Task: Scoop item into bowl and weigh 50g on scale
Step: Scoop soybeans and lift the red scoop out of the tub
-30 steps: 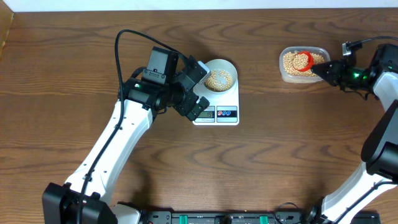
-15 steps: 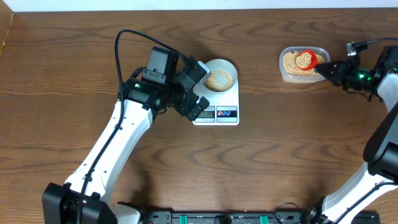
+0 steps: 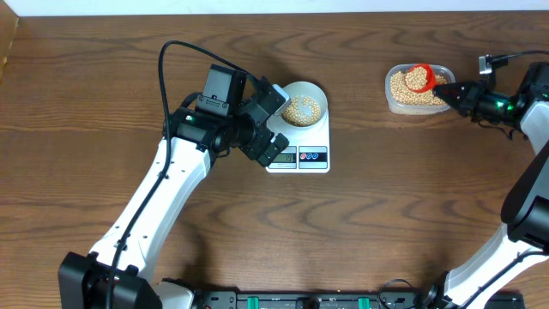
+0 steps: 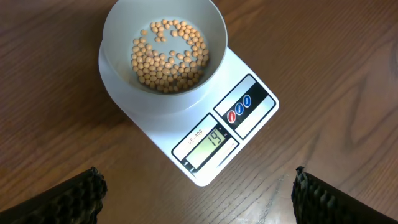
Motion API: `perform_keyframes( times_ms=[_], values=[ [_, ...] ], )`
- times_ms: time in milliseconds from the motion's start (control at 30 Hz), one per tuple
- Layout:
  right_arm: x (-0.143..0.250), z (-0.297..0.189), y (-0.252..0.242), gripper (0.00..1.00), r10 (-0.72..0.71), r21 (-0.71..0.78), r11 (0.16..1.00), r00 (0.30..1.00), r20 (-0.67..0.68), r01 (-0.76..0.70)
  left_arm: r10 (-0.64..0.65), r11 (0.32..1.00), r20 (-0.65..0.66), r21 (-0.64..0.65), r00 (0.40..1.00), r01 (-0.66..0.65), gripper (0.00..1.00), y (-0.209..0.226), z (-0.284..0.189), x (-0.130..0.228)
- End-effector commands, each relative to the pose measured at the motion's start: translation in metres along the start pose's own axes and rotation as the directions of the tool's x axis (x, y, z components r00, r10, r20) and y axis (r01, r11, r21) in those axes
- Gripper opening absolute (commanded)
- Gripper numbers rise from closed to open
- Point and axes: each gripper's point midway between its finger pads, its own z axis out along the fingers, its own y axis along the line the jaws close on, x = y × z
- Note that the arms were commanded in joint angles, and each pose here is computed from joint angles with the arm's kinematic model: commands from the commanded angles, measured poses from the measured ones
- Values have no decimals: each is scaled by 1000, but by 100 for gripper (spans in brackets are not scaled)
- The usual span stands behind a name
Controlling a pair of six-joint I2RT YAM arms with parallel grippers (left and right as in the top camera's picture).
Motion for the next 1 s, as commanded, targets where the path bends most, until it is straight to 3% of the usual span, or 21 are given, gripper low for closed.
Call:
perform_keyframes(
  times_ms=[0, 533, 967],
  values=[
    [2, -1, 9, 1, -3, -79, 997, 1000, -6, 2, -15, 1000, 2, 16, 1000, 15, 98, -2, 1, 0],
    [-3, -7, 58, 1, -109, -99, 989, 994, 11, 109, -15, 1000, 2, 16, 1000, 15, 98, -2, 1, 0],
    [16, 27, 99, 1, -160, -153, 977, 985, -69, 148, -15, 1000, 2, 16, 1000, 15, 98, -2, 1, 0]
  ],
)
